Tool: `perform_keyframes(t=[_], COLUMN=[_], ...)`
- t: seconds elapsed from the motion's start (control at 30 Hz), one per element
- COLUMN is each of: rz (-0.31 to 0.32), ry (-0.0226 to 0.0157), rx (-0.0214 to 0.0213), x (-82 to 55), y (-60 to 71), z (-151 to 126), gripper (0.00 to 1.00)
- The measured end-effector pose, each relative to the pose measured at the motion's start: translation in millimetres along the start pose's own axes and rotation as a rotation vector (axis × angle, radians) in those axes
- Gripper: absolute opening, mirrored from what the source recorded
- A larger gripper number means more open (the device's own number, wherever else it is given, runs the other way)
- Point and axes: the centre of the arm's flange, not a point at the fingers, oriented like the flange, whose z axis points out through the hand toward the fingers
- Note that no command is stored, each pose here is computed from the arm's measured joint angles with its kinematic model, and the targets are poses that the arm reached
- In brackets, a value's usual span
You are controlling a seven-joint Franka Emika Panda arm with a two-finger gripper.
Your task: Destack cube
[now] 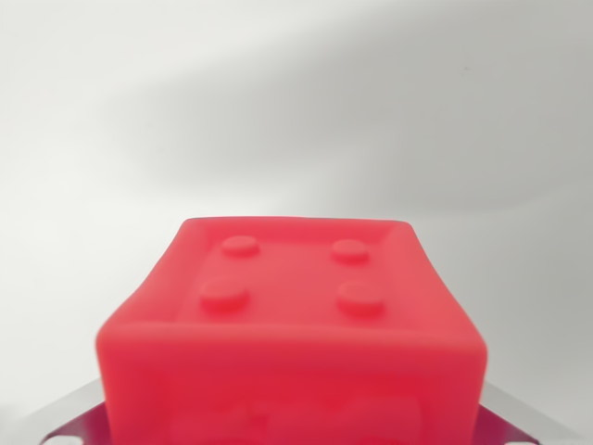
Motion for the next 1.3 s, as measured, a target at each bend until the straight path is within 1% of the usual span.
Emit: perform_keyframes(t=[0.3, 0.33, 0.37, 0.43, 0.47, 0.6, 0.67, 0.77, 0.9, 1.1, 1.23, 1.3], rz=[0.006, 0.007, 0.008, 0.009, 0.008, 0.008, 0.008, 0.008, 0.008, 0.008, 0.008, 0.008], ry=[0.0000, 0.0001, 0.0007, 0.0011, 0.0006, -0.0029, -0.0030, -0.0023, -0.0020, -0.0033, -0.0027, -0.0030], rx=[0.0001, 0.0003, 0.0013, 0.0022, 0.0018, -0.0022, -0.0022, -0.0006, 0.0003, -0.0009, 0.0003, 0.0000], x=[15.9, 17.3, 18.2, 18.6, 18.4, 17.5, 17.4, 17.6, 17.7, 17.4, 17.5, 17.4], y=[2.2, 2.4, 2.5, 2.5, 2.5, 2.9, 3.0, 2.6, 2.3, 2.6, 2.4, 2.5], z=[5.0, 5.9, 7.4, 11.9, 16.0, 33.3, 38.3, 46.2, 55.1, 70.3, 77.1, 80.9], gripper=[0.00, 0.00, 0.00, 0.00, 0.00, 0.00, 0.00, 0.00, 0.00, 0.00, 0.00, 0.00])
